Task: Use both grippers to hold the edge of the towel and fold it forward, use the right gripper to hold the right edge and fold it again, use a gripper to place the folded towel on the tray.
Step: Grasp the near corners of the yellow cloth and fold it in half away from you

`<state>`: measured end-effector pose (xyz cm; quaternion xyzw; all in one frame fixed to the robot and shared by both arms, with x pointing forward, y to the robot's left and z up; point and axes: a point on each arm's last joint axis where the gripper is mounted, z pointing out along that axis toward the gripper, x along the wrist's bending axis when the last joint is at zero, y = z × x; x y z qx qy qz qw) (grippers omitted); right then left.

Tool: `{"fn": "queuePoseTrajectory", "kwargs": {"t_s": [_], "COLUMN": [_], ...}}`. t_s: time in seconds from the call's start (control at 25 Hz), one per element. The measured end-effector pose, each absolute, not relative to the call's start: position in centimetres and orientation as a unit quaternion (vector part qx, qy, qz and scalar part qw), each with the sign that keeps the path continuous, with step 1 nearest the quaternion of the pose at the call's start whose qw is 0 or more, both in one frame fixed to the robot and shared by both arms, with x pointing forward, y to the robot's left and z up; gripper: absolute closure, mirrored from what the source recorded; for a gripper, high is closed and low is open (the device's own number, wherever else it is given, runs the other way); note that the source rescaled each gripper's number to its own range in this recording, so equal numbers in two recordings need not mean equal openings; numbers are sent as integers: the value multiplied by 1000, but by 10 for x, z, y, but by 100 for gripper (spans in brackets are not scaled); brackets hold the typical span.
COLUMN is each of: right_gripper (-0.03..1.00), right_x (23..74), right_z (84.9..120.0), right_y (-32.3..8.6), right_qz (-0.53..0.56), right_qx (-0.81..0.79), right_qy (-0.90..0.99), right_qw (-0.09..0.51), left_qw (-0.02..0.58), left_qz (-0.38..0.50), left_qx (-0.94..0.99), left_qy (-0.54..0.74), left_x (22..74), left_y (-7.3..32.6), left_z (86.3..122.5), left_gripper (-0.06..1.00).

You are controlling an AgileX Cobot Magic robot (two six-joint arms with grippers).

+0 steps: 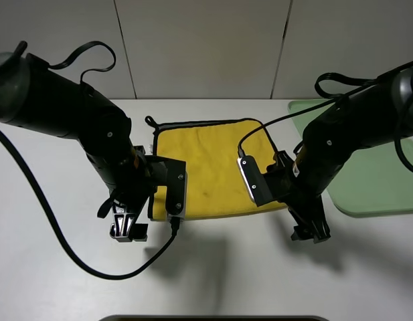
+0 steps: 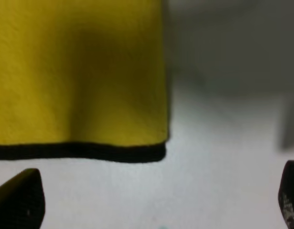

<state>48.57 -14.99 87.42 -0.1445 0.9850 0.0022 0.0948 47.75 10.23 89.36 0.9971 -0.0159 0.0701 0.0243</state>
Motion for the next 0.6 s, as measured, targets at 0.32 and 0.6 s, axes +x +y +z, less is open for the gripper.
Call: {"fn": "queuePoseTrajectory", "kwargs": {"t_s": [0.32, 0.6], "right_gripper": [-3, -3], "right_x": [487, 487], "right_z": [868, 869], "right_y": [-149, -149], "right_qz": [-3, -4], "right_qx": [-151, -151], "right_qy": [985, 985], "right_qw": [85, 86], "left_qw": [43, 55], "left_qz": [89, 101], "left_qx": [995, 993], "left_qy": [-17, -18], "left_x": [481, 483], "left_y": [99, 97], "left_z": [894, 895], "left_gripper": [-4, -4]}}
